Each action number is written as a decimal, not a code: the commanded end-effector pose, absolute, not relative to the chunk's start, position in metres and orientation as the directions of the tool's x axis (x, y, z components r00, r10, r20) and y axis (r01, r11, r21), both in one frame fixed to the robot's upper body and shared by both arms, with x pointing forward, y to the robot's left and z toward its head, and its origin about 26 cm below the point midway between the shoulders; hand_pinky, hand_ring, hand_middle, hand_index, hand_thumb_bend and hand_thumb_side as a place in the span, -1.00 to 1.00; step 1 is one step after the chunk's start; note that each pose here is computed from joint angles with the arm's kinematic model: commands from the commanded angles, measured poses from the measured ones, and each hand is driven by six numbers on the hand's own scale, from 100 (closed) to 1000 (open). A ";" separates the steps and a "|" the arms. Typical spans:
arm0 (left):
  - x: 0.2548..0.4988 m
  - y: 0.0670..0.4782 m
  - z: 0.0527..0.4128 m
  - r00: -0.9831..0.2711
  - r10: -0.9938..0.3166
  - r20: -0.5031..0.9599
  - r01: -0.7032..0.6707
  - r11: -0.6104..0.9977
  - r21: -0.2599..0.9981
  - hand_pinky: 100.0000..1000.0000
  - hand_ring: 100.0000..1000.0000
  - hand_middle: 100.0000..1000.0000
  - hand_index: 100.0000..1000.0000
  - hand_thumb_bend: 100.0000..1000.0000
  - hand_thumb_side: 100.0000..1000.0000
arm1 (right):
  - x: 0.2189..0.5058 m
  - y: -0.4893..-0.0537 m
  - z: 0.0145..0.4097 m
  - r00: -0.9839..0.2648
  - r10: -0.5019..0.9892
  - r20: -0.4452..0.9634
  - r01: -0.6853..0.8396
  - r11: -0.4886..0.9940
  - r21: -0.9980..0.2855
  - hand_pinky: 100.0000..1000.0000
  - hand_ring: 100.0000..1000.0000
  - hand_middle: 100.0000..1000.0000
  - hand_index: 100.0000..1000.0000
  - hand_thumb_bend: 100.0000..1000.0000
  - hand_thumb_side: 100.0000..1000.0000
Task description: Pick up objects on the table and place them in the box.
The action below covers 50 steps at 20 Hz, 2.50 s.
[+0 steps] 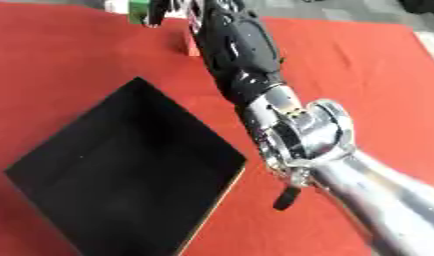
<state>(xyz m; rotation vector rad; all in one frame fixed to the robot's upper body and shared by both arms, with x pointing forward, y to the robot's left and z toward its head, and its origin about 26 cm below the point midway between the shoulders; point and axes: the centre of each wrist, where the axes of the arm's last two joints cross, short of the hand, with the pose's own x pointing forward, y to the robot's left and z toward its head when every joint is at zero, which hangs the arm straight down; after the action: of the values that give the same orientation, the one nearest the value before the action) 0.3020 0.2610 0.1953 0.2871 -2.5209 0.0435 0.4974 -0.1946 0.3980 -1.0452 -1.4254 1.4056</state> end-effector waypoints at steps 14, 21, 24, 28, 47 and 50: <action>0.298 0.264 0.195 -0.799 -0.209 0.564 -0.236 0.972 0.026 0.06 0.39 0.22 0.62 -0.64 0.75 | 0.447 -0.219 0.395 -0.524 0.778 -0.346 0.256 -0.243 -0.935 -0.21 -0.29 -0.52 0.02 -1.00 -1.00; 0.298 0.266 0.196 -0.797 -0.221 0.562 -0.248 0.968 0.030 0.06 0.39 0.22 0.62 -0.64 0.75 | 0.345 -0.254 0.385 -0.765 0.488 -0.421 0.350 -0.234 -0.907 -0.21 -0.26 -0.48 0.04 -1.00 -1.00; 0.298 0.266 0.196 -0.797 -0.221 0.562 -0.246 0.969 0.032 0.06 0.39 0.22 0.62 -0.64 0.75 | 0.305 -0.253 0.386 -0.820 0.447 -0.358 0.281 -0.232 -0.931 -0.22 -0.27 -0.50 0.04 -1.00 -1.00; 0.298 0.267 0.195 -0.796 -0.224 0.563 -0.250 0.968 0.033 0.06 0.39 0.22 0.62 -0.63 0.75 | 0.285 -0.255 0.381 -0.846 0.440 -0.301 0.233 -0.203 -0.951 -0.19 -0.28 -0.54 0.03 -1.00 -1.00; 0.298 0.264 0.193 -0.792 -0.210 0.573 -0.239 0.971 0.026 0.07 0.38 0.22 0.62 -0.62 0.74 | 0.290 -0.231 0.358 -0.932 0.333 -0.142 0.127 -0.064 -0.990 -0.21 -0.35 -0.64 0.02 -1.00 -1.00; 0.298 0.264 0.192 -0.791 -0.207 0.576 -0.236 0.971 0.026 0.07 0.38 0.22 0.62 -0.62 0.75 | 0.294 -0.213 0.357 -0.945 0.295 -0.142 0.123 -0.081 -0.989 -0.22 -0.35 -0.64 0.01 -1.00 -1.00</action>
<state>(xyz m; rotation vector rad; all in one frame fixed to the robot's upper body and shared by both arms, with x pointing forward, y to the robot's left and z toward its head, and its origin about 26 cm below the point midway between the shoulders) 0.2995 0.2641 0.1870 0.3170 -2.4893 0.0689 0.2946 -0.2155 0.3534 -0.4518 -2.0490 2.1630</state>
